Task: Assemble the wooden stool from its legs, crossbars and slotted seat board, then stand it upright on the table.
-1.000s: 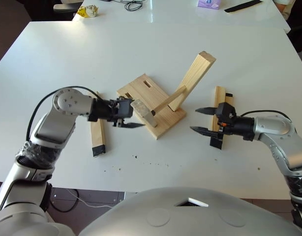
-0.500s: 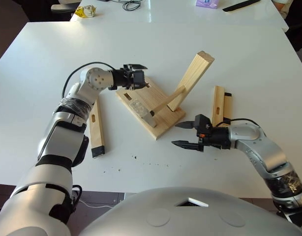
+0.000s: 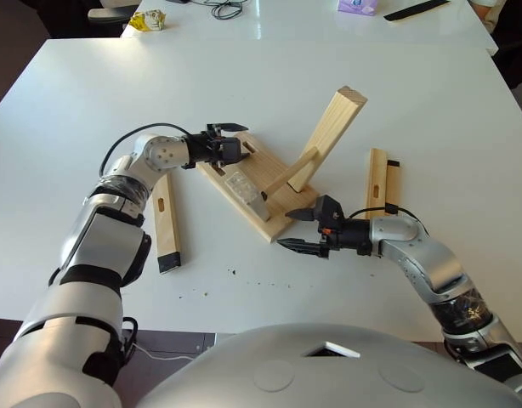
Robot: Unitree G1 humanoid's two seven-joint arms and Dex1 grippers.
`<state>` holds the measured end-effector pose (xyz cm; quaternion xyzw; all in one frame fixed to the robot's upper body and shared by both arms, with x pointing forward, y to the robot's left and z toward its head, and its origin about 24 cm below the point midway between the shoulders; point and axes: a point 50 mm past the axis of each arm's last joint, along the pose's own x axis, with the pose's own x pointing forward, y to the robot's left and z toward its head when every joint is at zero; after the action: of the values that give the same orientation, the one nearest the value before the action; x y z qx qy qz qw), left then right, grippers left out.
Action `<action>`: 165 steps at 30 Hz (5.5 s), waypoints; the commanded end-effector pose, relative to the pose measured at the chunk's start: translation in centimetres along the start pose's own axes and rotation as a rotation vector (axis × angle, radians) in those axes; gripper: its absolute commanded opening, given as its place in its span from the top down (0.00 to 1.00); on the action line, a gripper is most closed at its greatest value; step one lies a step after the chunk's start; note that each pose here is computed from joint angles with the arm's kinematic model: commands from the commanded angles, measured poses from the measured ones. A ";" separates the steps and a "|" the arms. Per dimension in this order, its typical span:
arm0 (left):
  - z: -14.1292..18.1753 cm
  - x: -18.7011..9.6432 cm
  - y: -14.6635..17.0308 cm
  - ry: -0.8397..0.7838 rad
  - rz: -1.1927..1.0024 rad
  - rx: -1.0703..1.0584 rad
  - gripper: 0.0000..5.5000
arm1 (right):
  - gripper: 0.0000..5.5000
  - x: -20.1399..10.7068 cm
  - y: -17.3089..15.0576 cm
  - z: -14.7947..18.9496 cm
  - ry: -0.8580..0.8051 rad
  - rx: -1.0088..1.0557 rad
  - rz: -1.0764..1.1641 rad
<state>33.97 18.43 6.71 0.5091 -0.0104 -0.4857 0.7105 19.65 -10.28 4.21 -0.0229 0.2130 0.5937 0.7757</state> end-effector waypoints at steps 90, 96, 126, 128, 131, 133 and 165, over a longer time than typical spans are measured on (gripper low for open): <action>-0.5 -2.5 -7.7 -0.044 -0.231 -0.081 0.46 | 0.37 -3.7 -3.1 -1.3 0.119 -0.005 -0.401; 2.2 -3.1 -7.9 -0.121 -0.193 -0.114 0.46 | 0.37 -3.1 -3.5 -1.1 0.112 -0.031 -0.415; 4.2 -5.7 -5.7 -0.097 -0.121 -0.232 0.46 | 0.37 -4.4 -5.2 2.1 0.038 -0.111 -0.537; 4.5 -6.3 -6.1 -0.096 -0.134 -0.244 0.46 | 0.37 -6.0 -4.9 3.0 0.031 -0.120 -0.569; 4.5 -7.3 -6.2 -0.069 -0.102 -0.267 0.46 | 0.37 -9.1 -4.2 5.0 -0.018 -0.089 -0.640; 4.3 -7.9 -5.8 -0.049 -0.040 -0.303 0.46 | 0.37 -11.2 -4.0 5.9 -0.033 -0.058 -0.716; 5.9 -8.0 -5.1 0.028 0.413 -0.611 0.46 | 0.37 -11.0 -6.7 -0.9 0.205 0.452 -1.170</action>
<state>23.35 20.03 9.68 0.2584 0.0398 -0.3032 0.9164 23.80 -23.12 6.21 -0.0185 0.3503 0.0035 0.9364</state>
